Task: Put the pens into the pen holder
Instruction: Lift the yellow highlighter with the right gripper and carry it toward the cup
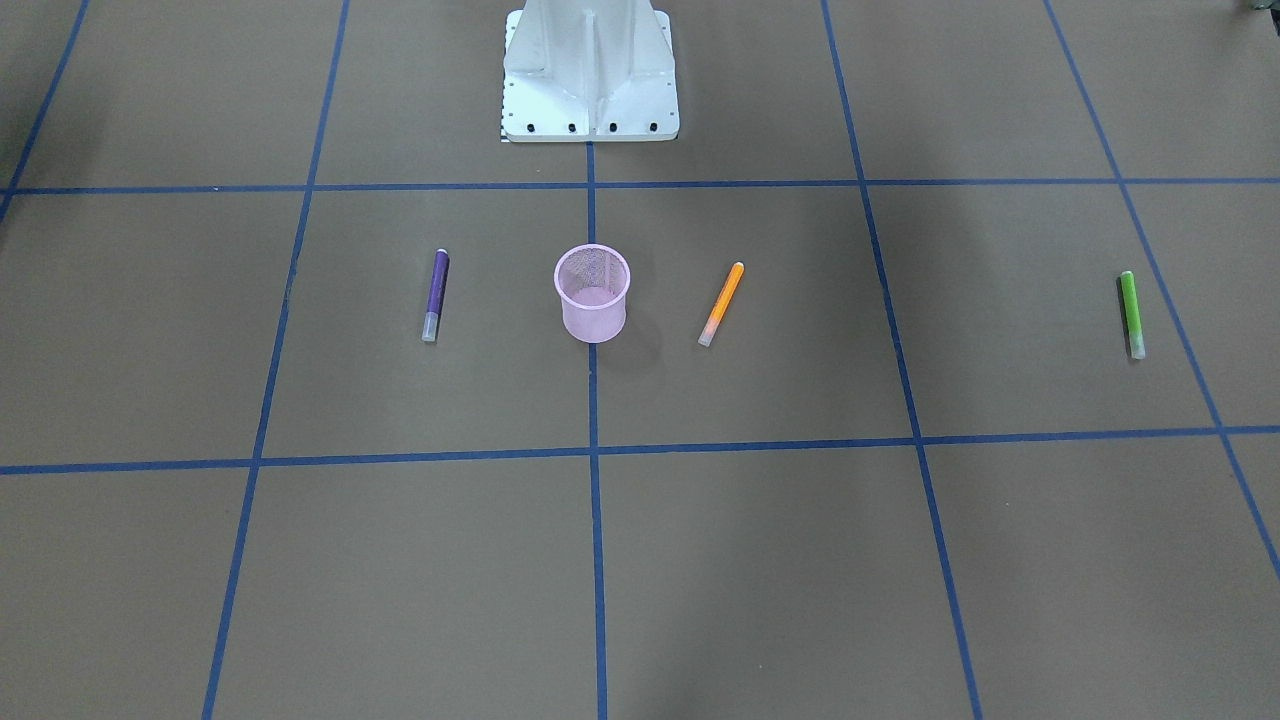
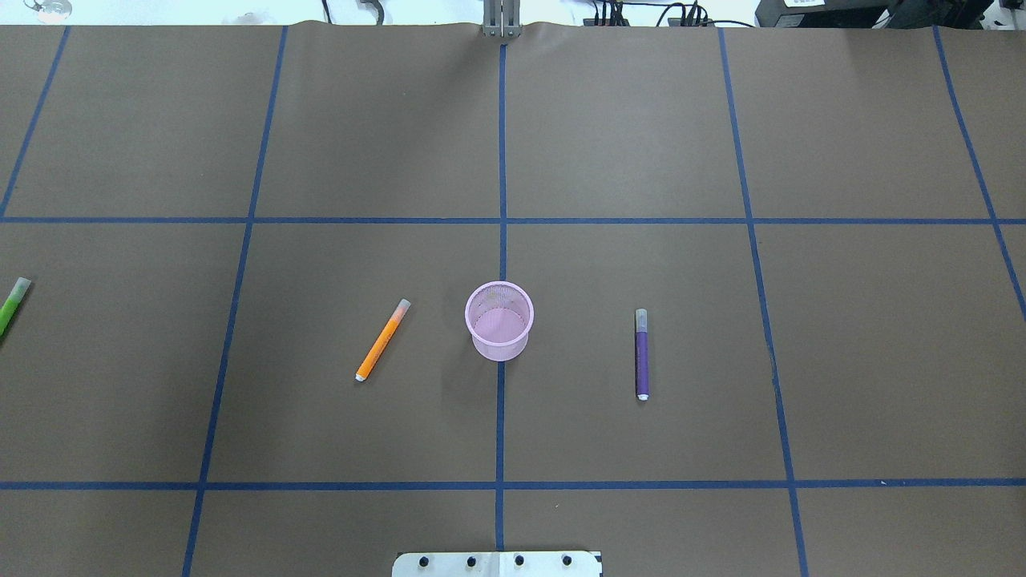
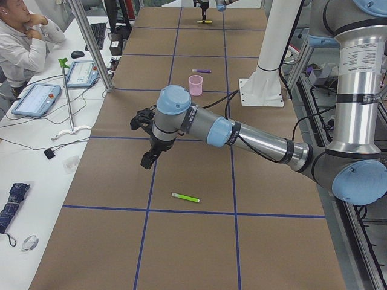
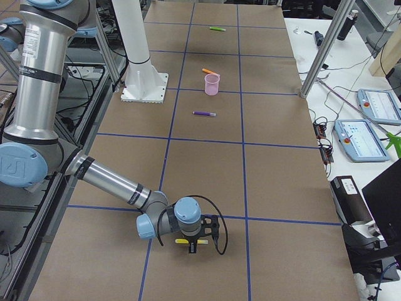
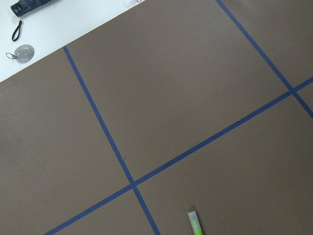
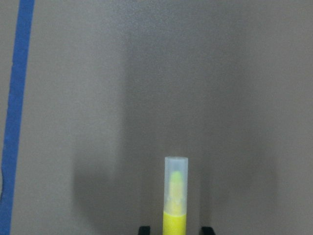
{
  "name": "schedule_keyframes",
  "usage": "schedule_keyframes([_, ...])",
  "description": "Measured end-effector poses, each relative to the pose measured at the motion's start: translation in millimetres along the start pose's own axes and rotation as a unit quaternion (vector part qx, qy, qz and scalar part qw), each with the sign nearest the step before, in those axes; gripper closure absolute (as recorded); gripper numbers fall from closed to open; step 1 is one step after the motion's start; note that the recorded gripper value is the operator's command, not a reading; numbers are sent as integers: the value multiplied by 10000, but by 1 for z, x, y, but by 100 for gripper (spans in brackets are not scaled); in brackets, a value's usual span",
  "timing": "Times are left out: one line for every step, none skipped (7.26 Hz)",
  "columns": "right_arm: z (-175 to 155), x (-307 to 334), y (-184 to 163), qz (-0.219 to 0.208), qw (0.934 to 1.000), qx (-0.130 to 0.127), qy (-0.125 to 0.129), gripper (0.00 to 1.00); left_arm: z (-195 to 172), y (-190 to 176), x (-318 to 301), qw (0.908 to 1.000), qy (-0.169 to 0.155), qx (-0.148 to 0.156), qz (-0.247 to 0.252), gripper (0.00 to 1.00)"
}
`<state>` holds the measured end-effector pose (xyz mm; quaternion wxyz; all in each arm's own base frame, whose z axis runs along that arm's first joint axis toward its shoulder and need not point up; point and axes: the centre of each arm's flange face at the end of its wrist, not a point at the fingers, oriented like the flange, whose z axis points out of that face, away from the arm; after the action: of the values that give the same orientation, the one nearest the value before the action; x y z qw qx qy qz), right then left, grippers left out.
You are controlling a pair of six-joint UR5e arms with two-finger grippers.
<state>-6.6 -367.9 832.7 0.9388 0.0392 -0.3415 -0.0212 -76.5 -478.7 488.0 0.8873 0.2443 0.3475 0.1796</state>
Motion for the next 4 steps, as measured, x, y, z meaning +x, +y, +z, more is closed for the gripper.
schedule_keyframes([0, 0, 0, -6, 10000, -8, 0, 100, 0, 0, 0, 10000, 0, 1, -1, 0])
schedule_keyframes([0, -1, 0, -14, 10000, -7, -2, 100, 0, 0, 0, 10000, 0, -1, -6, 0])
schedule_keyframes([-1, -3, -1, -44, 10000, 13, -8, 100, 0, 0, 0, 10000, 1, -2, -9, 0])
schedule_keyframes([-3, -6, -4, -117, 9999, 80, -26, 100, 0, 0, 0, 10000, 0, 1, -7, 0])
